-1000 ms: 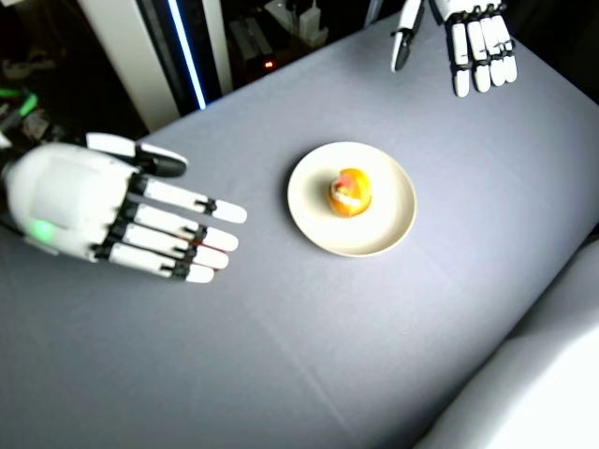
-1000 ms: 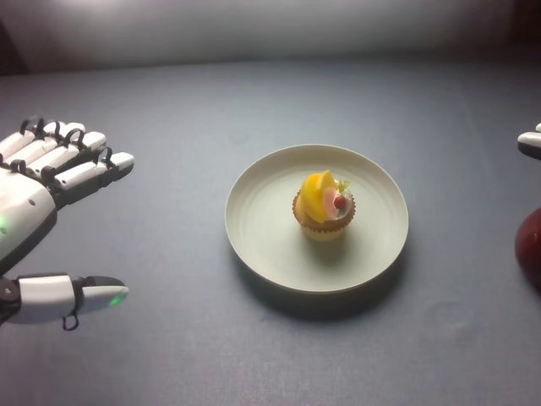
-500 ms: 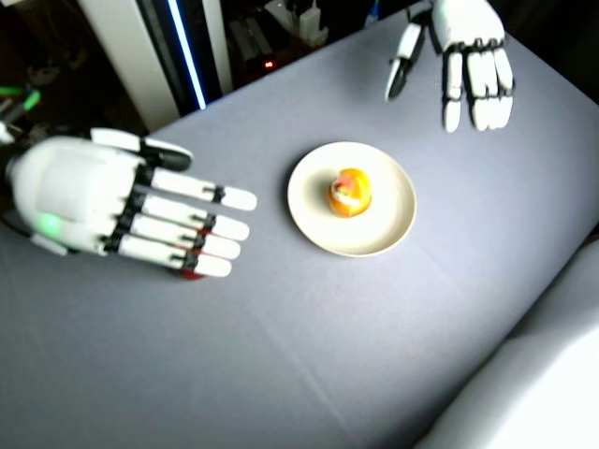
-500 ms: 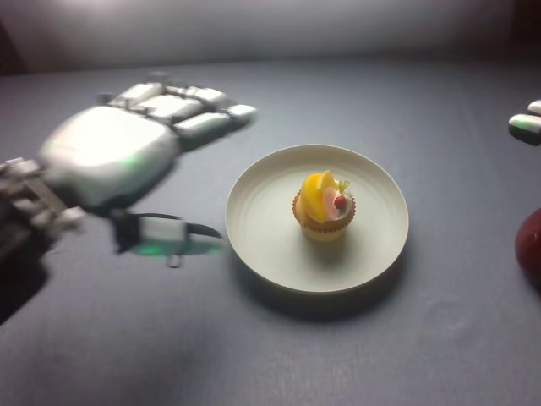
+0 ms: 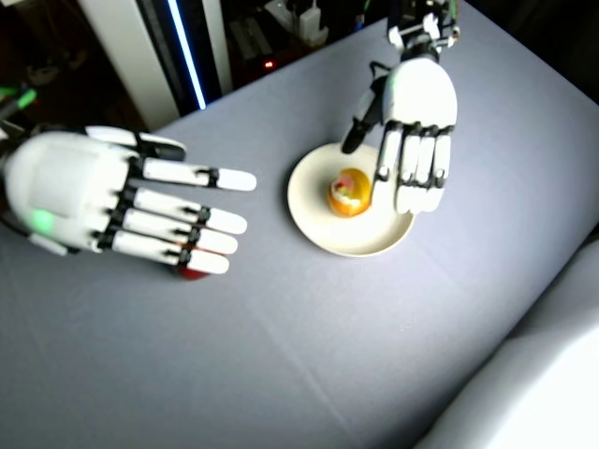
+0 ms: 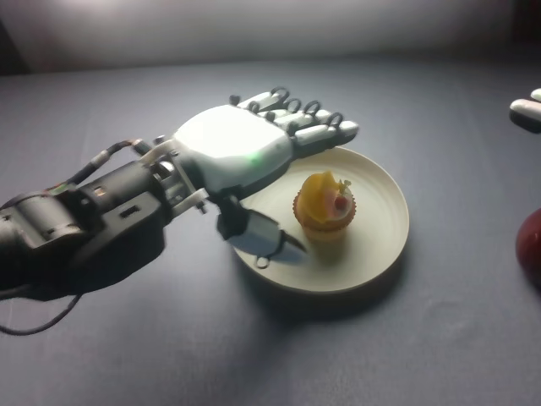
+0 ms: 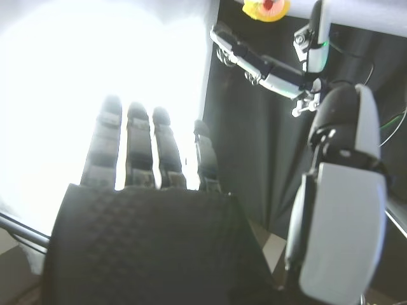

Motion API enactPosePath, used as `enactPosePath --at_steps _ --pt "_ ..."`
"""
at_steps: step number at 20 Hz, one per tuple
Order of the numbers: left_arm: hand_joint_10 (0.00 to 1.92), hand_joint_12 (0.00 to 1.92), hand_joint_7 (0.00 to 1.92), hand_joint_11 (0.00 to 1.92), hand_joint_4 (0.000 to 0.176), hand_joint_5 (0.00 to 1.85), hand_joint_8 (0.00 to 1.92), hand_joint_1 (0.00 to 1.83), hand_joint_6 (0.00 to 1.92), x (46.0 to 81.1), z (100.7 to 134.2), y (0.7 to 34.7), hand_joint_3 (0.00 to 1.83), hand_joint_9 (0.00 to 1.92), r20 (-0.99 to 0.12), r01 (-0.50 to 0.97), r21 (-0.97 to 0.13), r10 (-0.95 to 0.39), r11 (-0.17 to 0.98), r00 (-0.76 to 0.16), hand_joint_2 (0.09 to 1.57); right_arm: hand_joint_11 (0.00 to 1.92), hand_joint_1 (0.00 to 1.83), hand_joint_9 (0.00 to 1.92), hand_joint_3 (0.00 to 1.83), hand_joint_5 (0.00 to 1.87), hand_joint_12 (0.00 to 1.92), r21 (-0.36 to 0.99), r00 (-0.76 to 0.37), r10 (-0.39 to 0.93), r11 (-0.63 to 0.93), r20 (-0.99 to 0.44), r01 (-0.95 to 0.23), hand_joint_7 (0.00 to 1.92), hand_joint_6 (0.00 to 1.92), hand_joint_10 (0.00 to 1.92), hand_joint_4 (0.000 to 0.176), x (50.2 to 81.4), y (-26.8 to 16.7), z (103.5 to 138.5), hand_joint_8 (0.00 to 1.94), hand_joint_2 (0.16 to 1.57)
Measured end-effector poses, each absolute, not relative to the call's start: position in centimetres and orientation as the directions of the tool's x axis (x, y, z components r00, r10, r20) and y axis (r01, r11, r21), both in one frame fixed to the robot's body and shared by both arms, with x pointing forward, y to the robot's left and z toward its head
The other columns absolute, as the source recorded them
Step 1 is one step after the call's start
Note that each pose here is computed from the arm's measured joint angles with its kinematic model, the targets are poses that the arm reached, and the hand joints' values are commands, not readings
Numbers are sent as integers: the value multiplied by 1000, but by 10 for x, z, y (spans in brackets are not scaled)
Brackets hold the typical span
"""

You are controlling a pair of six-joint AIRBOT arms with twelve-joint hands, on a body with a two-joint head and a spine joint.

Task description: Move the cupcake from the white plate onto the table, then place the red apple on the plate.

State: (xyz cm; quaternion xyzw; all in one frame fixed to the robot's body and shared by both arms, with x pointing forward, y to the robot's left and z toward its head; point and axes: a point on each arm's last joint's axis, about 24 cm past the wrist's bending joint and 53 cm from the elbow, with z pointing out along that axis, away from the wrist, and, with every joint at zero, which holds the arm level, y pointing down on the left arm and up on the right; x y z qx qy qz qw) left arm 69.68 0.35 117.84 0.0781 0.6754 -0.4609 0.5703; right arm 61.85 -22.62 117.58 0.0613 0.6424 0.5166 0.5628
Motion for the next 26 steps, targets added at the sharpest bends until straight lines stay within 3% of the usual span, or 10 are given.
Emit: enactPosePath --at_steps 6,8,9,10,11,13,18,21,23,26 --pt "88 1244 641 146 34 508 47 828 14 707 1163 -22 3 639 -842 620 -539 -394 570 -370 941 0 858 0 6 0 0 730 -349 665 458 -660 -507 0 0 0 176 620 -228 1178 0 909" --pt "763 1524 994 407 0 842 100 926 16 709 1159 -24 0 726 -840 613 -542 -389 574 -379 990 0 874 0 4 0 0 731 -351 666 455 -658 -508 0 0 0 176 619 -227 1178 0 909" --pt "1186 1684 1070 476 72 1102 351 1063 523 710 1158 -23 4 693 -836 607 -548 -394 575 -381 1023 0 865 0 4 0 0 731 -351 666 455 -658 -508 0 0 0 176 619 -227 1178 0 911" --pt "1275 1680 1090 478 17 1145 418 1114 646 713 1159 -21 2 670 -830 599 -558 -406 575 -383 1035 0 852 0 3 0 0 731 -351 666 455 -658 -508 0 0 0 176 619 -227 1178 0 909" --pt "1348 1756 1022 471 0 1235 1033 1243 319 714 1161 -19 0 669 -825 595 -564 -418 572 -381 1067 0 836 0 1 0 0 732 -350 667 455 -658 -507 0 0 0 176 620 -228 1178 0 905" --pt "1652 1914 972 537 0 1294 1131 1216 351 718 1160 -18 0 663 -813 580 -582 -434 570 -389 1017 0 820 0 6 0 0 732 -351 667 455 -658 -507 0 0 0 176 620 -227 1177 0 918" --pt "1709 1921 939 555 0 1274 1310 1203 448 716 1164 -14 0 678 -793 571 -608 -458 551 -402 1003 40 788 0 7 0 18 734 -353 667 455 -656 -505 0 0 0 176 620 -227 1176 0 934" --pt "945 1479 994 334 0 1356 1168 1279 93 701 1199 17 1 748 -780 606 -610 -520 510 -348 1058 36 807 0 7 0 17 737 -352 670 457 -653 -498 0 0 0 176 621 -228 1175 0 944" --pt "410 1285 1103 213 10 1255 814 1257 467 687 1229 45 0 880 -786 648 -575 -559 500 -266 1044 69 779 0 3 0 33 740 -352 674 454 -649 -496 0 0 0 176 621 -228 1176 0 938" --pt "724 1586 908 281 0 1044 1211 1219 765 670 1233 92 0 718 -810 645 -530 -555 551 -191 1123 70 776 0 0 0 36 748 -358 679 450 -641 -488 0 0 0 176 620 -228 1174 0 920"
